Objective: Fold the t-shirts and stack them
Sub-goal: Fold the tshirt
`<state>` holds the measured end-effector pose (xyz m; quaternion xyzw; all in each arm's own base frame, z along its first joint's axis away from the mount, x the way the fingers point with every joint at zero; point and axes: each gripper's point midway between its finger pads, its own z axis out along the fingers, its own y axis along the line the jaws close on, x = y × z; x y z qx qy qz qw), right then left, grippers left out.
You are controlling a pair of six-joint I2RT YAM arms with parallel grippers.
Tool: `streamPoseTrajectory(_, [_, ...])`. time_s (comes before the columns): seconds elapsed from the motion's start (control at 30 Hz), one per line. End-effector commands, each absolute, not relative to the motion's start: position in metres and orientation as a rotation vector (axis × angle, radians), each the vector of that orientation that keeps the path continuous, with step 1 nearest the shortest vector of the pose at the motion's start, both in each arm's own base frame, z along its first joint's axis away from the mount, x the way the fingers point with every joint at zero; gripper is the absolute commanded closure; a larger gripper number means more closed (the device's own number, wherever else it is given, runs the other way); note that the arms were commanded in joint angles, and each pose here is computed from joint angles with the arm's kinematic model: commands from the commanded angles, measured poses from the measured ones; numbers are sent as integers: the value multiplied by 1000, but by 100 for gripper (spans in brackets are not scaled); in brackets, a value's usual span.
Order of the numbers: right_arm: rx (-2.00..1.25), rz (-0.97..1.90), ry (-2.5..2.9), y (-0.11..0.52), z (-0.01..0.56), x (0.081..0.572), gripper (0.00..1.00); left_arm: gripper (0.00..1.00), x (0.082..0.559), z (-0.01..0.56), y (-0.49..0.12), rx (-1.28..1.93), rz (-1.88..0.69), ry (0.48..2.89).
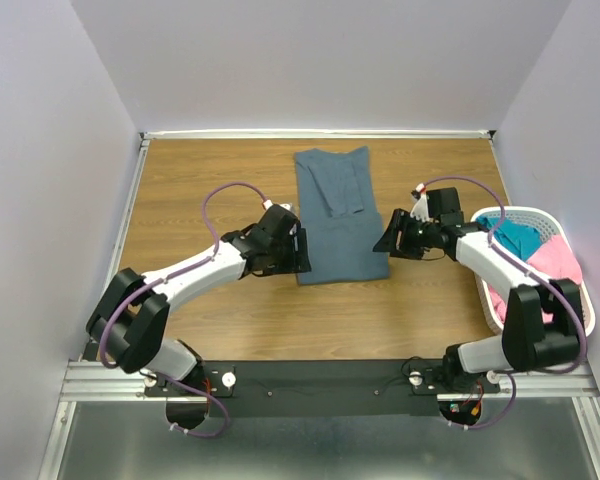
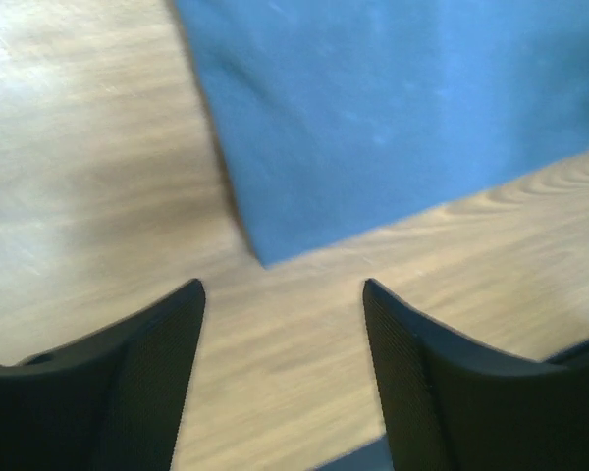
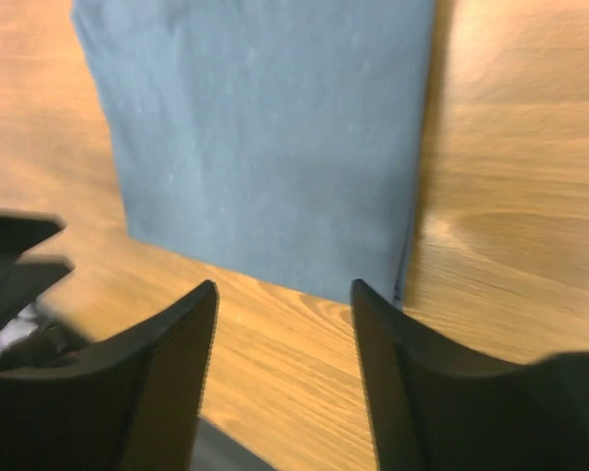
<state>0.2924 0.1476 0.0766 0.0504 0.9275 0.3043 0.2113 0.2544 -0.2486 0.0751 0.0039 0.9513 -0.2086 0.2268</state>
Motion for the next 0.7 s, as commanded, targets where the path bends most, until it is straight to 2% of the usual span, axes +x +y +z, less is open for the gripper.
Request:
streamPoseTrajectory(0.0, [183,492,2647,116,75,284,32,21,249,85,-245,-60,-478,2600])
streamPoseTrajectory(0.03, [173,451,2664,117,72,281,31,18,248,85,-248,-50,-474,2602])
streamPoseTrajectory(0.27, [161,234,2744,114,45,266,32,17,255,74,-248,-27,-376,2624])
streamPoseTrajectory(0.53, [140,179,2754,121,30,272,48,18,258,74,-250,-12,-337,2622])
streamPoseTrajectory(0.67, [123,160,2788,125,17,268,51,18,256,72,-251,-4,-331,2628])
